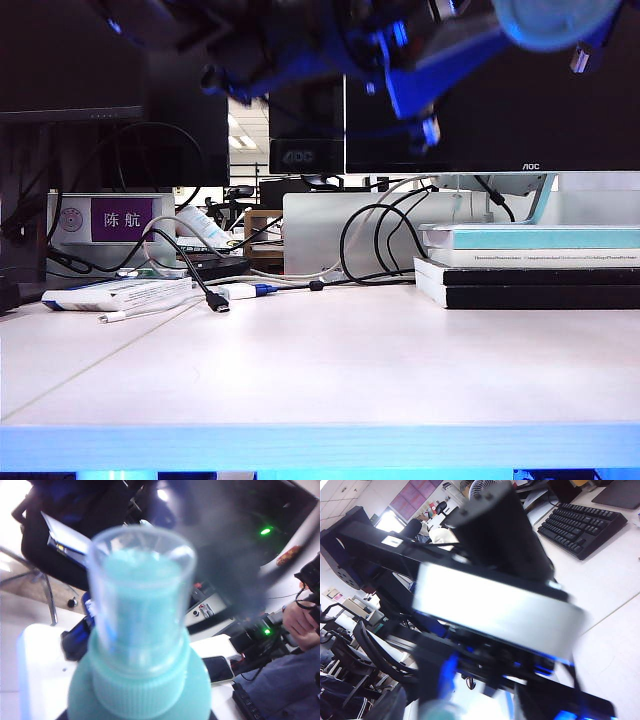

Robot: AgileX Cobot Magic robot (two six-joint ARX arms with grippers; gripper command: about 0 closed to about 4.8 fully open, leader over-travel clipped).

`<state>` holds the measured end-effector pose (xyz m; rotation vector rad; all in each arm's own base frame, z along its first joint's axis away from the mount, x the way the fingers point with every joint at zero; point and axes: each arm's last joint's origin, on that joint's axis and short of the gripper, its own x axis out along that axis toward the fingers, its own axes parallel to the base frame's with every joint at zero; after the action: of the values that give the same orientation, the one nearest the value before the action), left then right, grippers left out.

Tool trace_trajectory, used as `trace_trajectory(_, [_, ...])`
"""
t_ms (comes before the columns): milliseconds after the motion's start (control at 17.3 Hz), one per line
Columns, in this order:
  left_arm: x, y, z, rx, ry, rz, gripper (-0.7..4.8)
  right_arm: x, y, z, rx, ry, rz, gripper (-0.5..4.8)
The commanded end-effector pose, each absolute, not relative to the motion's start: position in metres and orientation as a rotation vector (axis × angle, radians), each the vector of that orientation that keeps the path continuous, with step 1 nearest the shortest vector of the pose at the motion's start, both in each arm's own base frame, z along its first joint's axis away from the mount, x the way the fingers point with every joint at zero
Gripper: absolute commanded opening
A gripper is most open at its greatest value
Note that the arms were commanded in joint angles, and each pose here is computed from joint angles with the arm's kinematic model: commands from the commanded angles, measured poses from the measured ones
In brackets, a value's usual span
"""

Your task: Pick up the sprayer with the left hand and remove the lid with the right hand then place it on the table.

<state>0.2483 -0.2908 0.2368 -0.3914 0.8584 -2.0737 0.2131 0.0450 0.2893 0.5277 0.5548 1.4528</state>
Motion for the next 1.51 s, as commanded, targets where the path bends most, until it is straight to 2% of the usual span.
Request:
trace_trajectory(58, [0.249,-0.292,0.236,-0.388,0.854,-2.085,0.53,0.213,0.045,0.291,0.515,0.54,1.459,2.09])
trace_trajectory(174, [0.249,-0.292,0.238,-0.383,0.84,-2.09,0.53,0.213,0.045,0.291,0.515,0.541,1.462,1.98])
trace_trajectory(232, [0.25,-0.292,0.238,-0.383,0.834,-2.081,0.53,0.213,0.045,0.291,0.518,0.545,1.463,1.55])
trace_trajectory(405, [0.25,-0.293,0.239,-0.381,0.812,-2.069,0.53,0.213,0.045,0.291,0.518,0.545,1.467,1.43])
trace_trajectory(521, [0.251,-0.293,0.239,-0.381,0.791,-2.044,0.53,0.213,0.045,0.291,0.519,0.547,1.473,0.79])
trace_trajectory(695, [0.252,-0.293,0.239,-0.382,0.779,-2.028,0.53,0.212,0.045,0.291,0.519,0.547,1.477,0.47])
trace_trajectory(811, [0.257,-0.29,0.242,-0.385,0.737,-1.995,0.53,0.212,0.045,0.291,0.522,0.552,1.487,-0.08])
trace_trajectory(1042, [0.263,-0.286,0.241,-0.4,0.74,-1.948,0.53,0.214,0.045,0.29,0.497,0.519,1.418,-0.08])
trace_trajectory(1506, [0.264,-0.284,0.231,-0.4,0.796,-1.888,0.52,0.227,0.041,0.293,0.42,0.379,1.015,-0.08])
